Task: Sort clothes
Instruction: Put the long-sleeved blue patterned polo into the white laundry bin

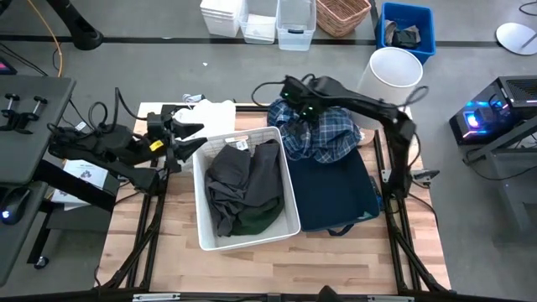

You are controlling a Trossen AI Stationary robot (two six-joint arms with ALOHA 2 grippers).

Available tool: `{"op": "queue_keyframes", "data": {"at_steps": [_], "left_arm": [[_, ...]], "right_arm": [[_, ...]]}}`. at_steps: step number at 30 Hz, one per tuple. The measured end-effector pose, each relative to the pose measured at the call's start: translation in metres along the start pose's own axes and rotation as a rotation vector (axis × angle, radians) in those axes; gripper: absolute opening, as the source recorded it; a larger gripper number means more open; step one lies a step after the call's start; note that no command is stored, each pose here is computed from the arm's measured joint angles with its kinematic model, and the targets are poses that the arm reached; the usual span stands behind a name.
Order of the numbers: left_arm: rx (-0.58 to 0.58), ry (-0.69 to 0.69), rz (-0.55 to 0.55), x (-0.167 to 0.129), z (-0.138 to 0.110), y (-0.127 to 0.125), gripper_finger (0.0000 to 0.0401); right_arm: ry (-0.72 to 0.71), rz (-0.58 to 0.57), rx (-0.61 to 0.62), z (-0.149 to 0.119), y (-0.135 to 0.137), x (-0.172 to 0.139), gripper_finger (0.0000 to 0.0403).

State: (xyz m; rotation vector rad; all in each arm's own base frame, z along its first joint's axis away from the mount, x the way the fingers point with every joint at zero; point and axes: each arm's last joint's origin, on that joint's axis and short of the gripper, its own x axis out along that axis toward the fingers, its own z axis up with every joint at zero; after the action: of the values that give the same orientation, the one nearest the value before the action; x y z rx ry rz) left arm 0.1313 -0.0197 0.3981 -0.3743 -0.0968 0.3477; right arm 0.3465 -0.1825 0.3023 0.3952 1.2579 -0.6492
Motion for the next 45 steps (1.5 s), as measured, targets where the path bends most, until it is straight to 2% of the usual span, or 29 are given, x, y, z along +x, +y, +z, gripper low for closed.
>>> {"op": "queue_keyframes", "data": {"at_steps": [4,9,16,18,19,23,24,27,33,40,45], "left_arm": [[-0.002,0.005,-0.023,-0.001,0.001,0.000,0.0266],[0.004,0.005,-0.023,-0.001,0.001,0.000,0.0266],[0.017,-0.009,-0.007,-0.001,0.002,0.000,0.0266],[0.013,-0.019,0.004,-0.001,0.002,0.000,0.0266],[0.010,-0.024,0.009,-0.001,0.003,0.000,0.0266],[-0.006,-0.056,0.028,-0.001,0.006,0.000,0.0266],[-0.009,-0.061,0.032,-0.001,0.006,0.000,0.0266],[0.004,-0.072,0.045,-0.001,0.007,0.000,0.0266],[0.008,-0.085,0.083,-0.001,0.007,0.001,0.0266],[0.005,-0.099,0.116,-0.001,0.008,0.002,0.0266],[0.004,-0.109,0.147,-0.002,0.008,0.003,0.0266]], "right_arm": [[0.172,0.001,0.066,0.002,-0.012,0.039,0.0302],[0.359,0.032,0.109,-0.011,-0.017,0.090,0.0302],[0.424,0.040,0.049,-0.029,-0.013,0.134,0.0293],[0.418,0.014,0.013,-0.032,-0.012,0.138,0.0257],[0.418,0.002,-0.003,-0.033,-0.011,0.139,0.0226],[0.383,0.030,-0.087,-0.030,-0.006,0.128,0.0045],[0.359,0.043,-0.102,-0.029,-0.004,0.120,0.0028],[0.234,0.077,-0.129,-0.021,0.003,0.082,0.0019],[-0.066,0.134,-0.149,-0.028,0.003,-0.028,0.0012],[-0.457,0.218,-0.127,-0.064,-0.011,-0.156,0.0012],[-0.782,0.412,-0.187,-0.108,-0.022,-0.247,0.0012]]}}
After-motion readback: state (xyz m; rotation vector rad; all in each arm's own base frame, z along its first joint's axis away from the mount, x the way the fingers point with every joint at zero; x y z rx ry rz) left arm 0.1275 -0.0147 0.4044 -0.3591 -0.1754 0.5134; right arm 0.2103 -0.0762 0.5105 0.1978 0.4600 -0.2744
